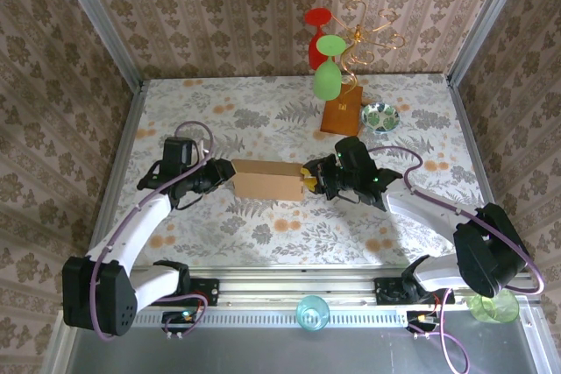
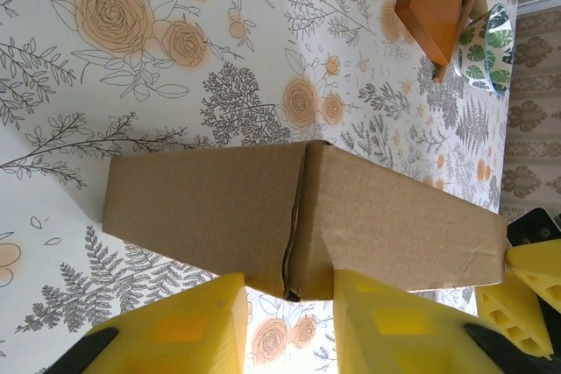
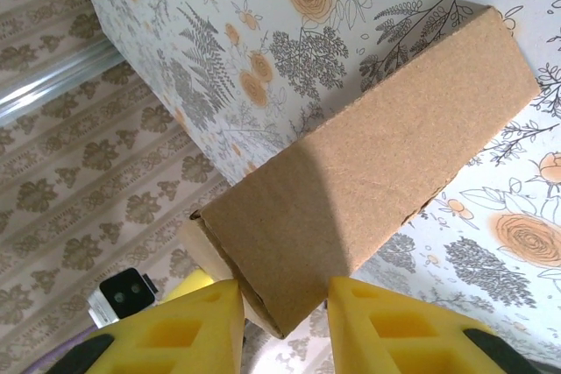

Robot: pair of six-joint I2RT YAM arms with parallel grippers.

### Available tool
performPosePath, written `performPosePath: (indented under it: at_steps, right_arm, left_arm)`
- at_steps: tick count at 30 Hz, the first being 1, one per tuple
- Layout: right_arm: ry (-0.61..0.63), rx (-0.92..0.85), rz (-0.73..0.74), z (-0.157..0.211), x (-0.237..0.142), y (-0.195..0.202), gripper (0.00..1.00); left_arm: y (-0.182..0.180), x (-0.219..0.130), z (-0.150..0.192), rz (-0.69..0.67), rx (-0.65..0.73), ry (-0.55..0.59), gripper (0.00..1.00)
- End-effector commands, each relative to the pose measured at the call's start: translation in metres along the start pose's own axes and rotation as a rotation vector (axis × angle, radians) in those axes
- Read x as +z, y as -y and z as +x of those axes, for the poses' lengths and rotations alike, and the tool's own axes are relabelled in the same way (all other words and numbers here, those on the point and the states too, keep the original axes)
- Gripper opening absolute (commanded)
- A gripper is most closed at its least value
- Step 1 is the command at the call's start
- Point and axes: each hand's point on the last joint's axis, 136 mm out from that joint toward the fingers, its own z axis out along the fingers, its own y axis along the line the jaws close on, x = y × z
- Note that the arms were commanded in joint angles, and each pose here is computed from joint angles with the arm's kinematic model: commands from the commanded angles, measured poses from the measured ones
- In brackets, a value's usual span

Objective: Fold the paper box

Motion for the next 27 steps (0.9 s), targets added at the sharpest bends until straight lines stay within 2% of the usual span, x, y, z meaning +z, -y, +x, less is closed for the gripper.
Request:
performPosePath:
  at_steps: [1,5,9,18,22,27]
  right_arm:
    - [0.03,0.032,0.215,-0.012,0.002,0.064,0.28]
    - [0.021,-0.03,0.243,-0.011,0.0,0.065,0.28]
    - [-0.013,-0.22,0.288,-0.003,-0.009,0.055,0.27]
    - [-0.085,-0.63,0.578,-0.005,-0.031,0.118,0.24]
    - [-0.062,-0.637,0.572,-0.008,-0.039,0.134,0.24]
    - [-0.018,-0.65,0.574,-0.014,-0.044,0.133,0.24]
  left_arm:
    - [-0.026,0.006,0.017,-0.073,-0.061,-0.045,0.28]
    - [-0.026,0.004,0.021,-0.069,-0.06,-0.049,0.26]
    - [-0.031,0.0,0.031,-0.07,-0.062,-0.052,0.26]
    - [-0.053,0.004,0.081,-0.047,-0.095,-0.113,0.26]
    - [-0.06,0.008,0.105,-0.062,-0.122,-0.138,0.26]
    - [-0.065,0.008,0.116,-0.089,-0.151,-0.152,0.29]
